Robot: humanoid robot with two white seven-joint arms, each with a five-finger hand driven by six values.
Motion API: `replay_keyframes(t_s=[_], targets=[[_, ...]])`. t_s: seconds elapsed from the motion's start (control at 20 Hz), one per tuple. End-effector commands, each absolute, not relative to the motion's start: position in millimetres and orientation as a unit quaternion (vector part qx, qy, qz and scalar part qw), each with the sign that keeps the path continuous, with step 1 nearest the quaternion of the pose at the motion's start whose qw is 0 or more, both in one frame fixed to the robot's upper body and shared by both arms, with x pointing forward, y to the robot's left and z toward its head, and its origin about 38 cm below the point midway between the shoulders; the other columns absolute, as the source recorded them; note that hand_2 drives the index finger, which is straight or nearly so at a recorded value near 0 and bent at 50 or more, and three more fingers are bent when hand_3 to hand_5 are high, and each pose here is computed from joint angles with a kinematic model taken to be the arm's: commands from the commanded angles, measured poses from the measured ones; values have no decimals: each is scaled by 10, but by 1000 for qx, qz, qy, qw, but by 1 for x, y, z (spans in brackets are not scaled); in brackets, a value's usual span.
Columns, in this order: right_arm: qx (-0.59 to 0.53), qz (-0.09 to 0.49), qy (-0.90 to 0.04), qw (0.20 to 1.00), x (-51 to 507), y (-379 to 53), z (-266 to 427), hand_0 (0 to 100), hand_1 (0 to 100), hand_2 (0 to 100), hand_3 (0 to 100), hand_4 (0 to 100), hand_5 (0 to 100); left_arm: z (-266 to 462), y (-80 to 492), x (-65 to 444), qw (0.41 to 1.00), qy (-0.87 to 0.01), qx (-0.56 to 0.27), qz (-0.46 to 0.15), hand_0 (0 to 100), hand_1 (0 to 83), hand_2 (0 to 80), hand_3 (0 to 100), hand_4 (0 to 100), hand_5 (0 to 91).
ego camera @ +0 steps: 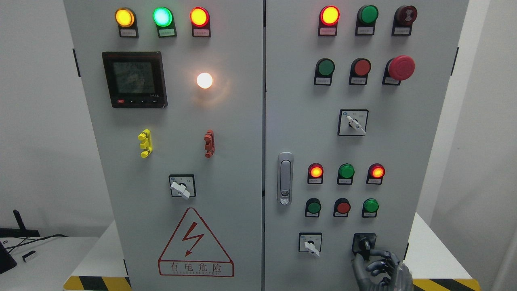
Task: Trip black knob to open circuit
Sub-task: 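Close the right hand fingers around the black rotary knob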
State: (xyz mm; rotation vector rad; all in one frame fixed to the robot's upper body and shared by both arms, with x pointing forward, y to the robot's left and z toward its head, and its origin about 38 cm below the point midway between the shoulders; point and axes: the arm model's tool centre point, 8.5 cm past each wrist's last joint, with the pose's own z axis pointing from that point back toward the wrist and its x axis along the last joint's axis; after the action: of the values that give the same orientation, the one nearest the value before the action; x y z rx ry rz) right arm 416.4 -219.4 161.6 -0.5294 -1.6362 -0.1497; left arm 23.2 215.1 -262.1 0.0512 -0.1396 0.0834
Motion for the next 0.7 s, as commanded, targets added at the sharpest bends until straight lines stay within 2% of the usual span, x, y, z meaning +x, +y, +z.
replay_keyframes(t_s=[0.0, 0.65], targets=[[-233, -65, -722, 648, 417, -218, 163, 349, 739, 495, 787, 806, 949, -262, 214, 23, 997, -70, 23, 26, 120, 389, 0, 0, 0, 0], [-234, -64, -719, 651, 417, -218, 161, 357, 737, 525, 823, 820, 951, -262, 215, 23, 997, -70, 24, 26, 120, 389, 0, 0, 0, 0]])
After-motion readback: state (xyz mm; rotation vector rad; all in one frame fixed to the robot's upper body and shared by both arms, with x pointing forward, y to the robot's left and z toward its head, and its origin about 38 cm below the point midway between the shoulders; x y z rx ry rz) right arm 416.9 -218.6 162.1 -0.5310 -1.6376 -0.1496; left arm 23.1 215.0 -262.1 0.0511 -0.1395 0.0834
